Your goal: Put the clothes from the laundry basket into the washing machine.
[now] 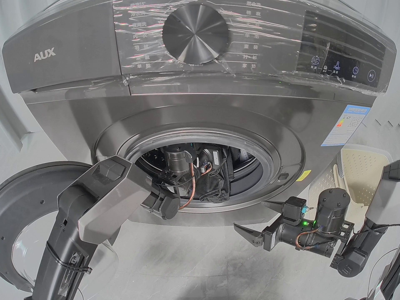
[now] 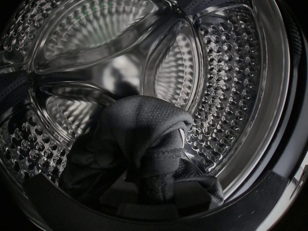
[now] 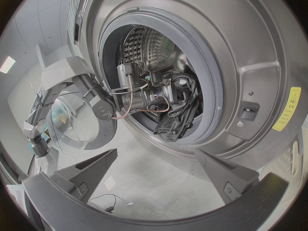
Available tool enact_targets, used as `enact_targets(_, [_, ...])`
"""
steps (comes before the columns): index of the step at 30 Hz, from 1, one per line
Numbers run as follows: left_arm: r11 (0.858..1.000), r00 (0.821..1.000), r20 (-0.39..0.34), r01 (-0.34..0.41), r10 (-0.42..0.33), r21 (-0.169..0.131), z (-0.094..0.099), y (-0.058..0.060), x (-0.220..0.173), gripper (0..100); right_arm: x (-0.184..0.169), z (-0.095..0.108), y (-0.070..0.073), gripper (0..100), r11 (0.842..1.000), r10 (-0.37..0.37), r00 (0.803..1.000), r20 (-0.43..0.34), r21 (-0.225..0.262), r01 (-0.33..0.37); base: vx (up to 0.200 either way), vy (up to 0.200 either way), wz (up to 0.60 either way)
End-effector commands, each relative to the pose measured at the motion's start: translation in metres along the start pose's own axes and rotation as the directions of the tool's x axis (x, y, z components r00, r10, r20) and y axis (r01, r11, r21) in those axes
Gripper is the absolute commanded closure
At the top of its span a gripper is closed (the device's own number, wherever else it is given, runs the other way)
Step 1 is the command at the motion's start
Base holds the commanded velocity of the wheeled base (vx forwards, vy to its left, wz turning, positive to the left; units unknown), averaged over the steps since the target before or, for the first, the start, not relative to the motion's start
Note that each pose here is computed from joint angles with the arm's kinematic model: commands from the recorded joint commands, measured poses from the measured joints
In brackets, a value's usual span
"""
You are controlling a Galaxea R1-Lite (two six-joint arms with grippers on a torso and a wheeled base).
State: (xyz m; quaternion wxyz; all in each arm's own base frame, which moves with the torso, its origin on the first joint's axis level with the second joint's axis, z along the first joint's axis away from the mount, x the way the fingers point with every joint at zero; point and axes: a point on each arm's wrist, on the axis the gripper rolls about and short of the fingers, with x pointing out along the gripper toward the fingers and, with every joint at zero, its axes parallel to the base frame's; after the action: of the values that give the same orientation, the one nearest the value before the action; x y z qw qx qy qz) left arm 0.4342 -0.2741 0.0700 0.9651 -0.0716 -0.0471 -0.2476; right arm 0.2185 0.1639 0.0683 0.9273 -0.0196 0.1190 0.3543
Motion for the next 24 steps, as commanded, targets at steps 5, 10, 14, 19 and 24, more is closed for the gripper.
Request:
enact_targets(5, [0.997, 0.994, 0.084, -0.063, 0.066, -0.039, -0.008, 0.009, 0.024, 100, 0.001, -0.002, 0.0, 0, 1.0, 0.002, 1.0, -0.008, 0.001, -0.002, 0.0, 0.0, 0.0])
enact_targets(10, [0.989, 0.975, 0.168, -0.134, 0.144, -0.068, 0.017, 0.026, 0.043, 100, 0.001, -0.002, 0.001, 0, 1.0, 0.003, 1.0, -0.009, 0.002, -0.003, 0.0, 0.0, 0.0])
enact_targets(14, [0.985, 0.974, 0.155, -0.152, 0.163, -0.081, 0.02, 0.033, 0.043, 100, 0.001, -0.002, 0.0, 0, 1.0, 0.002, 1.0, -0.009, 0.003, -0.002, 0.0, 0.0, 0.0])
enact_targets(19, [0.985, 0.974, 0.155, -0.153, 0.164, -0.081, 0.019, 0.033, 0.043, 0, 0.001, -0.003, 0.0, 0, 1.0, 0.001, 1.0, -0.011, 0.003, -0.001, 0.0, 0.0, 0.0])
enact_targets(24, [0.986, 0.979, 0.127, -0.148, 0.157, -0.082, 0.025, 0.026, 0.037, 0, 0.001, -0.003, 0.0, 0, 1.0, 0.0, 1.0, -0.011, 0.001, 0.0, 0.0, 0.0, 0.0])
